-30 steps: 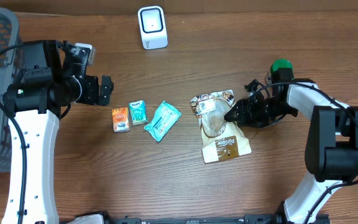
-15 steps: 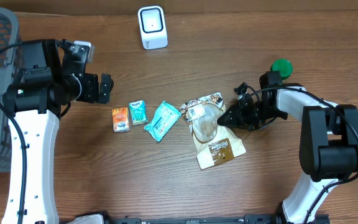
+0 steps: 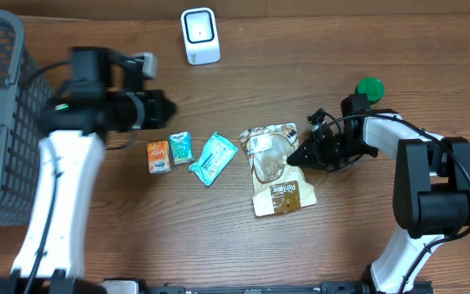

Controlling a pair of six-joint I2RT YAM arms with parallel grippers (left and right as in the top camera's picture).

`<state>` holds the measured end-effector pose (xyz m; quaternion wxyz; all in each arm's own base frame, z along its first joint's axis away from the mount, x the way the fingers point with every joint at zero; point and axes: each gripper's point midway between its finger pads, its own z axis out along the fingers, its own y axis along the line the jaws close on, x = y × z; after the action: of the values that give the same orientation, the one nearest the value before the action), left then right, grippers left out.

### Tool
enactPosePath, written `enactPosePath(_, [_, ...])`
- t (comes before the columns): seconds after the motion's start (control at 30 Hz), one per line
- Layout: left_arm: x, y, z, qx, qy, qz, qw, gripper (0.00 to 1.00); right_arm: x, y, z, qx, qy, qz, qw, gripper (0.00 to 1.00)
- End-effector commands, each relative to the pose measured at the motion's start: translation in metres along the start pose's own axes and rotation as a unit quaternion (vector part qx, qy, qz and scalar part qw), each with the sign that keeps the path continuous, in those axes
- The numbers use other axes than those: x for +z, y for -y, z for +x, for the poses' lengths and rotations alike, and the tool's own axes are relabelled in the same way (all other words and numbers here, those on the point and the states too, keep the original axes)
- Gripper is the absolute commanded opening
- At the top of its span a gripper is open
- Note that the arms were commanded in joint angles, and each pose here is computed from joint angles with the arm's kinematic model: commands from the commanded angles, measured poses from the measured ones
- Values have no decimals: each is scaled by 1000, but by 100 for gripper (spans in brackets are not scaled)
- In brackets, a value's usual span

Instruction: Scan the item barcode

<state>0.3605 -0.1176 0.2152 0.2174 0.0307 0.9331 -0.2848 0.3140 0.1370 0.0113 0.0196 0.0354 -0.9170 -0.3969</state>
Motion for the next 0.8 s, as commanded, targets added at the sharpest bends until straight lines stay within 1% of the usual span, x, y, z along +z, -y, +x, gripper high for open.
enactPosePath(0.0, [44, 10, 27, -54, -68, 3, 996, 4, 2, 5, 3, 23, -15, 10, 1000, 4])
enactPosePath(0.1, [71, 15, 36, -59, -94, 1, 994, 4, 0, -13, -6, 45, -11, -20, 999, 4])
enactPosePath(0.27, [95, 15, 39, -66, -108, 2, 992, 4, 8, -24, -28, 87, 18, -25, 996, 4])
enactPosePath(0.43, [114, 15, 51, -65, -135, -1, 989, 4, 20, -24, -45, 126, 49, 9, 991, 4])
enactPosePath(0.63, [158, 23, 77, -55, -186, 12, 981, 4, 28, -26, -46, 114, 51, 30, 992, 4])
enactPosePath(0.7, [173, 22, 85, -54, -198, 11, 979, 4, 29, -26, -45, 114, 50, 32, 992, 6])
enactPosePath(0.73, [181, 20, 89, -60, -203, 10, 977, 4, 29, -26, -45, 114, 50, 32, 992, 9])
enactPosePath(0.77, [186, 17, 91, -68, -208, 8, 976, 4, 29, -26, -45, 114, 50, 32, 992, 15])
